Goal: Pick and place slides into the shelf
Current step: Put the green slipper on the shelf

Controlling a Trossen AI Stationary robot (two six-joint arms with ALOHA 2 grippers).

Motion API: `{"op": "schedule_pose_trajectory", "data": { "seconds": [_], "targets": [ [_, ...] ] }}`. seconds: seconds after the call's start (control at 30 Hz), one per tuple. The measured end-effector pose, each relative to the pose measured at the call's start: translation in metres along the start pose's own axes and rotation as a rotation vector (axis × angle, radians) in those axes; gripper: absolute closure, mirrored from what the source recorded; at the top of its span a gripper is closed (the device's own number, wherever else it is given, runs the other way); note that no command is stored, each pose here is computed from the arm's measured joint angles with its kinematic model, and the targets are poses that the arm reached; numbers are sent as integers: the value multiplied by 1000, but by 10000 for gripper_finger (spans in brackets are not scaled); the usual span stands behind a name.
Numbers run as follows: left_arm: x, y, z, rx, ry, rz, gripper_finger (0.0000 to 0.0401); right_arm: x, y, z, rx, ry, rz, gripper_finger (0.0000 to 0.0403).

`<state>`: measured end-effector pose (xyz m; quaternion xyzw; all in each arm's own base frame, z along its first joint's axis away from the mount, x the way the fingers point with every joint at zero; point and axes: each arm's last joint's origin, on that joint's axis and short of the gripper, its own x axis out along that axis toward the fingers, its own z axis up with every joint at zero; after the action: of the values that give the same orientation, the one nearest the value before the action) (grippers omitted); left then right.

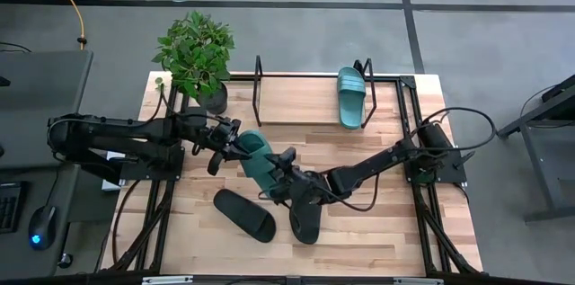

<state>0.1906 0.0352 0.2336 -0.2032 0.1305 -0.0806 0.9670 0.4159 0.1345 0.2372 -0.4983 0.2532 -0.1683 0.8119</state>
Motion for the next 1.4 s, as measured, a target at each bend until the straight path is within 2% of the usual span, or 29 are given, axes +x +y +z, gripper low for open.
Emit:
{"op": "schedule_pose_trajectory", "data": {
  "seconds": [0.13,0.43,0.83,1.07,1.4],
  "targets": [
    [0,0,0,0,0,0,384,2,-1,-1,27,4,-1,184],
    [0,0,0,-2,2,0,384,1,0,-1,50,1,5,276],
    [0,0,0,6,3,2,384,1,0,-1,111,1,7,342],
    [0,0,0,16,3,2,384,1,0,-1,115,1,7,394],
    [0,1,-2,60,19,22,383,1,1,-1,114,0,14,400]
  ]
}}
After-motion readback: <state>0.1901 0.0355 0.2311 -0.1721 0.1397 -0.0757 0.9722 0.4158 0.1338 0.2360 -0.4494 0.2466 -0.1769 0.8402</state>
